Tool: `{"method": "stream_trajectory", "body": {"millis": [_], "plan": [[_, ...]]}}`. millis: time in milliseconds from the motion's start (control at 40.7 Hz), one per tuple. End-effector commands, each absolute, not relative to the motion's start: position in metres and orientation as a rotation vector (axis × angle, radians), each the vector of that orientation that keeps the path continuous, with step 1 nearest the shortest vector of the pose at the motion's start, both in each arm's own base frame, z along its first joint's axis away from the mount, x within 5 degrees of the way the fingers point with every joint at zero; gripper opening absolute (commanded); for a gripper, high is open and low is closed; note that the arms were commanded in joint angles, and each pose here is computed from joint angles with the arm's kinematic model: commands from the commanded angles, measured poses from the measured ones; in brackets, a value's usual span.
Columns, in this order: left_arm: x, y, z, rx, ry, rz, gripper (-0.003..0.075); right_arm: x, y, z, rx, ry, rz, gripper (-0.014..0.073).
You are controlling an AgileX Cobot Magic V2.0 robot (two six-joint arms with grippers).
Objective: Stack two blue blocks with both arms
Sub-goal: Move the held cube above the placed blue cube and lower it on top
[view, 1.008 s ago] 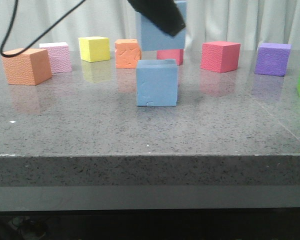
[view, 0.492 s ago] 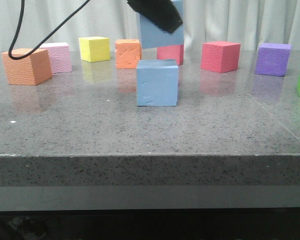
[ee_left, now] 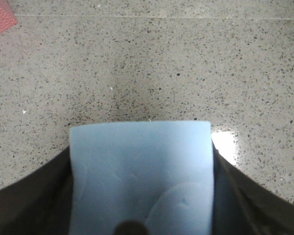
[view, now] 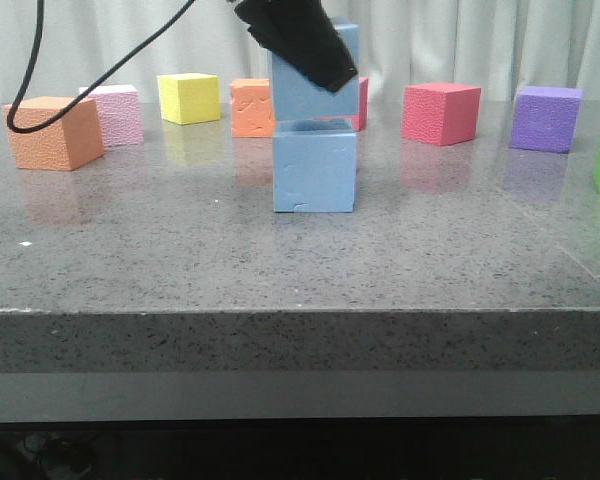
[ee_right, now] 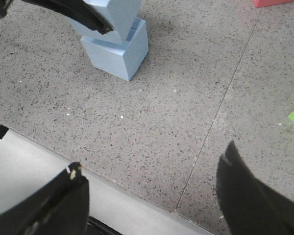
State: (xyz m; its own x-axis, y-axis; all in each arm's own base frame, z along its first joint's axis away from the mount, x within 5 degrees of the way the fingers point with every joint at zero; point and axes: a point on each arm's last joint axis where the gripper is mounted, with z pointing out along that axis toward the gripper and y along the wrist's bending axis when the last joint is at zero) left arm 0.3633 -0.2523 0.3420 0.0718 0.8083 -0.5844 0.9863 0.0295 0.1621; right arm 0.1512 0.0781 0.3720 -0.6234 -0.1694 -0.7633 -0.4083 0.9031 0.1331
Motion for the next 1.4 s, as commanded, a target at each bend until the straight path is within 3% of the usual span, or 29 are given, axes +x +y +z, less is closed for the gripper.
{"method": "stream_trajectory", "body": {"millis": [0, 295, 565, 1032, 1376], "plan": [[0.346, -0.248, 0.374, 1.818, 1.695, -0.457, 0.0318, 0.153, 0.078, 0.385, -0.389, 2.152, 0.385, 0.0547], [0.348, -0.25, 0.37, 1.844, 1.667, -0.46, 0.0326, 0.153, 0.078, 0.385, -0.389, 2.152, 0.385, 0.0547], [0.348, -0.25, 0.368, 1.845, 1.671, -0.47, 0.0444, 0.153, 0.078, 0.385, -0.389, 2.152, 0.385, 0.0547], [0.348, -0.25, 0.368, 1.843, 1.67, -0.469, 0.0561, 0.153, 0.078, 0.385, -0.389, 2.152, 0.385, 0.0547], [0.343, -0.247, 0.384, 1.794, 1.637, -0.445, 0.057, 0.153, 0.078, 0.385, -0.389, 2.152, 0.385, 0.0547]]}}
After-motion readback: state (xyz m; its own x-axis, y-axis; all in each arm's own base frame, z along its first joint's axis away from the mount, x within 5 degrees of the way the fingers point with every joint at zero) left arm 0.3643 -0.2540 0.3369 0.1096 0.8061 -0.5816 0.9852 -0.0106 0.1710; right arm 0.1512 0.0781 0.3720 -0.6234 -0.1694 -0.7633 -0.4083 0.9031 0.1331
